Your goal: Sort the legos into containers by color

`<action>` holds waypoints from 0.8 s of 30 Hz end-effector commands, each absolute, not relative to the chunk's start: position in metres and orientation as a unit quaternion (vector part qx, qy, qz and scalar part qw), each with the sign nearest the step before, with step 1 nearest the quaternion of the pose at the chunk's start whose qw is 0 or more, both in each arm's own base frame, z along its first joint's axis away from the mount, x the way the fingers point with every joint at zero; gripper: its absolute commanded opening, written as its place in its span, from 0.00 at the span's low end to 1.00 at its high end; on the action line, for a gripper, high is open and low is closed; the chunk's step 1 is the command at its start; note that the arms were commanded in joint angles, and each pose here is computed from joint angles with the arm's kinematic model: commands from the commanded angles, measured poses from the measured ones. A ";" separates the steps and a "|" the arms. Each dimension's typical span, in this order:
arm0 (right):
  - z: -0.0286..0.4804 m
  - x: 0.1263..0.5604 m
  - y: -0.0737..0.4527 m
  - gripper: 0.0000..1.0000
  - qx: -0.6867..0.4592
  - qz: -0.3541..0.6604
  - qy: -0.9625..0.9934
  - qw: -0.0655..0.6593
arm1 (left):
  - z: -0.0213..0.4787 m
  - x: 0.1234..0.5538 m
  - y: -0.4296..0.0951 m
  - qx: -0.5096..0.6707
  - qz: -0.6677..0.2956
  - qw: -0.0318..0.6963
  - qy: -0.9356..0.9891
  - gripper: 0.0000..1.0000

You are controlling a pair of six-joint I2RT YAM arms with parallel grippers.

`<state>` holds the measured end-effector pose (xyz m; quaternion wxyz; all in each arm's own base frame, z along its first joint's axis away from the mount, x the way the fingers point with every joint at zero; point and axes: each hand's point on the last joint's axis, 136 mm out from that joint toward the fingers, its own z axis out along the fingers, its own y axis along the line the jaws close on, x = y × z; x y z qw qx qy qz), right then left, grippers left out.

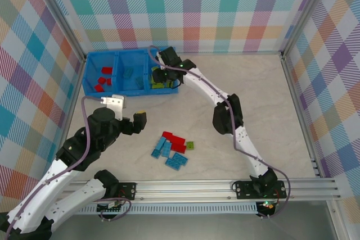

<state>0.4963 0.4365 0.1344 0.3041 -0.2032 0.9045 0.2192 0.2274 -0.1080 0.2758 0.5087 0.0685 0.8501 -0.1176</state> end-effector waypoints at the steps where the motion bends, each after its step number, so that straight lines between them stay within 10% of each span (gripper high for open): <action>1: 0.153 0.485 0.430 0.47 -0.187 0.219 0.915 0.282 | 0.263 0.221 -0.100 0.025 -0.124 0.490 0.863 1.00; 24: 0.222 0.412 0.338 0.81 -0.391 0.116 0.887 0.216 | 0.109 0.191 -0.150 0.091 -0.113 0.226 0.963 1.00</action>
